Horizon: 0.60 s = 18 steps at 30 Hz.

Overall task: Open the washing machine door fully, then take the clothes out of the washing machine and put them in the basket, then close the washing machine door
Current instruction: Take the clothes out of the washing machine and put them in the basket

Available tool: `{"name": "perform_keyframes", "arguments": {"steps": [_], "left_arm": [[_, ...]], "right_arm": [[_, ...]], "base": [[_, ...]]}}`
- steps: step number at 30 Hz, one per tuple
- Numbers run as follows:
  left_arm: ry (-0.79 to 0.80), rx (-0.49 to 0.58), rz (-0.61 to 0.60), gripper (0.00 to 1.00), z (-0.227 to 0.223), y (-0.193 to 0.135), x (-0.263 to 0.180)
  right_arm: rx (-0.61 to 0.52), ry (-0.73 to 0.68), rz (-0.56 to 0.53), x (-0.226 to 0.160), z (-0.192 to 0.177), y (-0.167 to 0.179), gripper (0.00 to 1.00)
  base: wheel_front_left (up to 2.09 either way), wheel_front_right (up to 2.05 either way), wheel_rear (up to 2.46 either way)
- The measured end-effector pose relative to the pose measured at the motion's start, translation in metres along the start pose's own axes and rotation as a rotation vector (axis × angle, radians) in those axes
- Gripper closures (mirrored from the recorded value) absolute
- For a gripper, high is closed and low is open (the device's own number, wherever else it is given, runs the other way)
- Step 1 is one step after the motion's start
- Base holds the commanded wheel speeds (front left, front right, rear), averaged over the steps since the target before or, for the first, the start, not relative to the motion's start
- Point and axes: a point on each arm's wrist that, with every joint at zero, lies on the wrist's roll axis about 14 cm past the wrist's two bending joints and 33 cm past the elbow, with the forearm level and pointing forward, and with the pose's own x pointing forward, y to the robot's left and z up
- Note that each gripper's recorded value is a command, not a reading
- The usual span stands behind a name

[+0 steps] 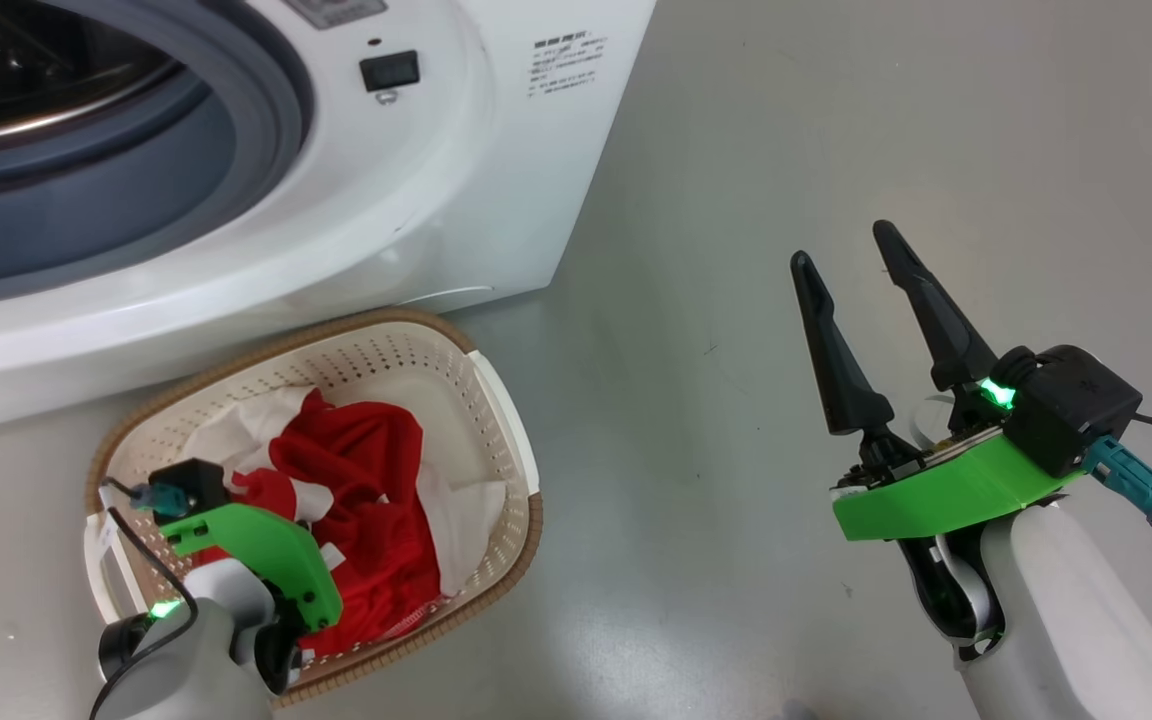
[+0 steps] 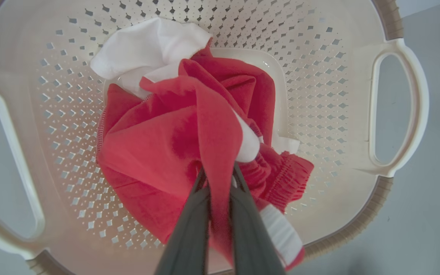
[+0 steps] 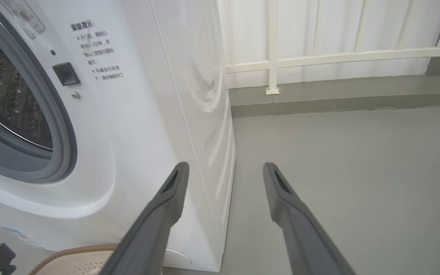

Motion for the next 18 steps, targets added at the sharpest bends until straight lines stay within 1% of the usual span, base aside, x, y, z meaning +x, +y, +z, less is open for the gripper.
{"name": "perform_keyframes", "arguments": {"steps": [1, 3, 5, 6, 7, 8, 9, 13, 18], "left_arm": [[0.002, 0.001, 0.000, 0.97, 0.000, 0.000, 0.000], [-0.003, 0.004, 0.001, 0.84, 0.000, 0.000, -0.001], [-0.026, 0.008, -0.001, 0.69, 0.004, 0.000, -0.002], [-0.041, 0.011, -0.003, 0.59, 0.007, -0.001, -0.003], [-0.058, 0.013, -0.004, 0.42, 0.010, -0.001, -0.005], [-0.075, 0.015, -0.004, 0.02, 0.013, -0.001, -0.006], [-0.092, 0.015, -0.004, 0.00, 0.016, -0.001, -0.008], [-0.167, 0.017, -0.005, 0.00, 0.030, -0.002, -0.017], [-0.362, 0.018, -0.009, 0.00, 0.065, -0.003, -0.037]], "right_arm": [[0.000, 0.000, -0.001, 0.000, 0.000, 0.000, 0.00], [0.001, -0.003, 0.000, 0.000, 0.001, 0.001, 0.00], [0.003, -0.006, 0.001, 0.000, 0.003, 0.001, 0.00], [0.003, -0.008, 0.001, -0.001, 0.003, 0.002, 0.00], [0.003, -0.011, 0.002, -0.001, 0.005, 0.002, 0.00], [0.003, -0.014, 0.003, -0.001, 0.006, 0.003, 0.00], [0.003, -0.018, 0.005, -0.001, 0.008, 0.003, 0.00], [0.004, -0.036, 0.016, -0.002, 0.016, 0.008, 0.00], [0.002, -0.064, 0.031, -0.004, 0.028, 0.014, 0.00]], "base": [[0.00, 0.00, 0.00], [0.00, 0.00, 0.00], [0.00, 0.00, 0.00], [0.00, 0.00, 0.00], [0.00, 0.00, 0.00], [0.00, 0.00, 0.00], [0.00, 0.00, 0.00], [0.00, 0.00, 0.00], [0.00, 0.00, 0.00]]}}
